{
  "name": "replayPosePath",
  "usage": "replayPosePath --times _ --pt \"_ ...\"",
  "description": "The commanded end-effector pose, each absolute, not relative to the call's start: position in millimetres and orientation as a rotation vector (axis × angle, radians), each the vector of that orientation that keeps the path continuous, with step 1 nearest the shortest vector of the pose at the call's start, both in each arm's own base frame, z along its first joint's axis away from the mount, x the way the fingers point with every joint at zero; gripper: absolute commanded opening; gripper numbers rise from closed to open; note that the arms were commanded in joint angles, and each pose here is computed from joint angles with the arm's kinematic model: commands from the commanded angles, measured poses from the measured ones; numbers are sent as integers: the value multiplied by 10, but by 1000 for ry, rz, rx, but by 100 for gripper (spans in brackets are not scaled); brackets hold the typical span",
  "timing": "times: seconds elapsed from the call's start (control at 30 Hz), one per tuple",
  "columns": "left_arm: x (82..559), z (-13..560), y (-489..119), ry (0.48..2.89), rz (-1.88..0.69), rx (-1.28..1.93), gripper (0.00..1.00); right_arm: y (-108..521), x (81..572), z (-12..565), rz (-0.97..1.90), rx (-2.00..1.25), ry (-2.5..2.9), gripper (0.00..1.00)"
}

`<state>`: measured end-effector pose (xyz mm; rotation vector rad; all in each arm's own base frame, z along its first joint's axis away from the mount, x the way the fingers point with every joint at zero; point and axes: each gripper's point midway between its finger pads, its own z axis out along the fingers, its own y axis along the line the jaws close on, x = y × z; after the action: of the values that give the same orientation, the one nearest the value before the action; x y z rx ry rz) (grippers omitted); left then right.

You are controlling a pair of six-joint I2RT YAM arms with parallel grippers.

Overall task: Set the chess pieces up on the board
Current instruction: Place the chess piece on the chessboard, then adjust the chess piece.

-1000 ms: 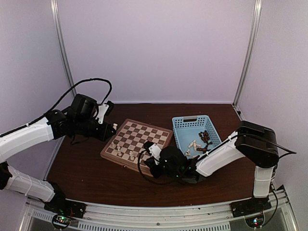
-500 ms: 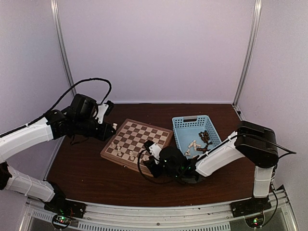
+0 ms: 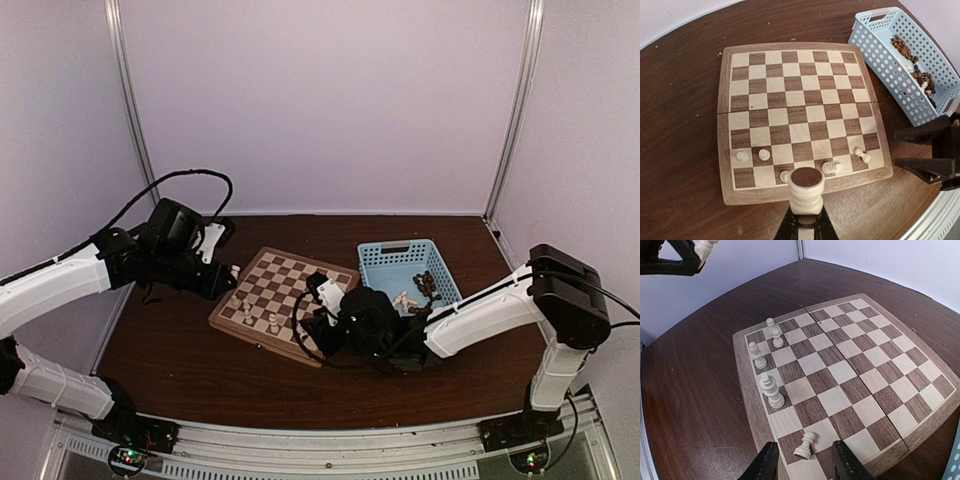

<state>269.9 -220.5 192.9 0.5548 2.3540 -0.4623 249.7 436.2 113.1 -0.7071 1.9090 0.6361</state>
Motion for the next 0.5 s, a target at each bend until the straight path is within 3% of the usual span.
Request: replayPosePath --times 0.0,0.2,0.47 --pt "2621 1911 -2192 2409 -481 573 0 4304 2526 1232 585 -718 1933 38" --pt "2560 1884 -2299 2428 -531 673 0 4170 2671 1348 522 -672 2013 34" --pt "2459 2007 -2759 2451 -739 1005 0 4178 2621 1750 726 -754 1964 35"
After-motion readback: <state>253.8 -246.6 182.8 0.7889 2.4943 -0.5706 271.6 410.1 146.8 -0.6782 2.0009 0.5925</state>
